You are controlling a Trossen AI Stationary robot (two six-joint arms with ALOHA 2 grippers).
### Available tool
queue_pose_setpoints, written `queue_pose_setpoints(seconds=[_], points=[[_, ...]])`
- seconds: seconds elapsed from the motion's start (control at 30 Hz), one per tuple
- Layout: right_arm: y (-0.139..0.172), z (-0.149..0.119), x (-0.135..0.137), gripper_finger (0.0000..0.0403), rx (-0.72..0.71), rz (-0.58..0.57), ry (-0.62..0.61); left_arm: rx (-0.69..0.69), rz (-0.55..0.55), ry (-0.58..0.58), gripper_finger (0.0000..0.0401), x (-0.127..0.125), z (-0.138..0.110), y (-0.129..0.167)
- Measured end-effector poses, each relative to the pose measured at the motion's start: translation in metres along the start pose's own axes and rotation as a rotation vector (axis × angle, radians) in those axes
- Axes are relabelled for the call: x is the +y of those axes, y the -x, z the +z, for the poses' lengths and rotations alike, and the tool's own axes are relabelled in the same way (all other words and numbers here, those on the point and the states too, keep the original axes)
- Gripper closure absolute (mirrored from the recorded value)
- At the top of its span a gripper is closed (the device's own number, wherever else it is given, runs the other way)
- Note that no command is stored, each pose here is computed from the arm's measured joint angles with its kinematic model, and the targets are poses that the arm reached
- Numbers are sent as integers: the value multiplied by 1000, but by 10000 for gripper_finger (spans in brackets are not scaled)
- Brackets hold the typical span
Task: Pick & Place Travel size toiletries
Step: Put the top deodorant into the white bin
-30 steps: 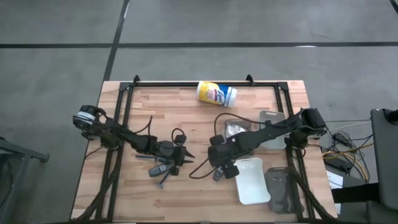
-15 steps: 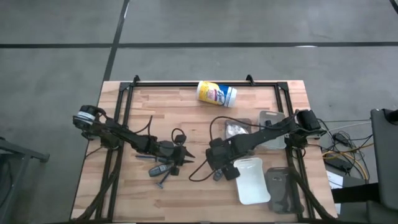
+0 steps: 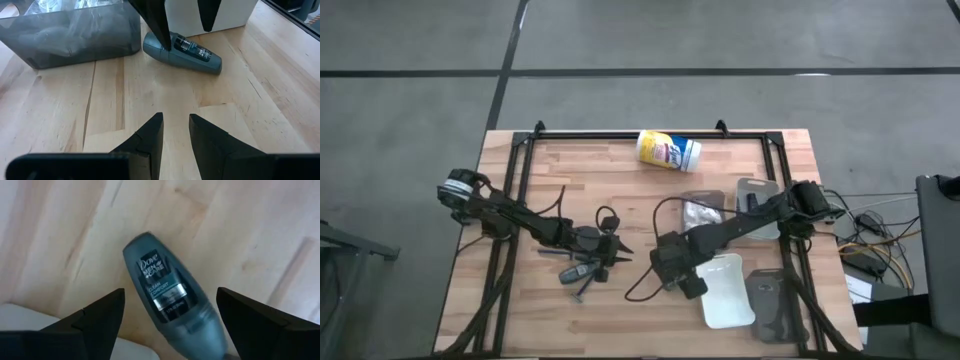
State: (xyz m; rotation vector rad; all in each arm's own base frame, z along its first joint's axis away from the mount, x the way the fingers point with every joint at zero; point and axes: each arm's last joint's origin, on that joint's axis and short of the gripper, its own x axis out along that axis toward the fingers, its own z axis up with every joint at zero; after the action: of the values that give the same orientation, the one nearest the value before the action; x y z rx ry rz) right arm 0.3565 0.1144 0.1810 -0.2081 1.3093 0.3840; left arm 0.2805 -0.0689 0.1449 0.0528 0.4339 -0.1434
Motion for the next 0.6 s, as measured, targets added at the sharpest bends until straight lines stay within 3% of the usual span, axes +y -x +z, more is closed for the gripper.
queue_pose_setpoints(seconds=[0.23,0.43,0.6], points=[[-24,5,-3,101,77,5,-29,11,1,0,302,0,-1,0],[-34,9,-4,131,204,9,9,15,1,1,302,0,-1,0],[-37,8,-4,166,230,13,36,20,1,0,302,0,-2,0]])
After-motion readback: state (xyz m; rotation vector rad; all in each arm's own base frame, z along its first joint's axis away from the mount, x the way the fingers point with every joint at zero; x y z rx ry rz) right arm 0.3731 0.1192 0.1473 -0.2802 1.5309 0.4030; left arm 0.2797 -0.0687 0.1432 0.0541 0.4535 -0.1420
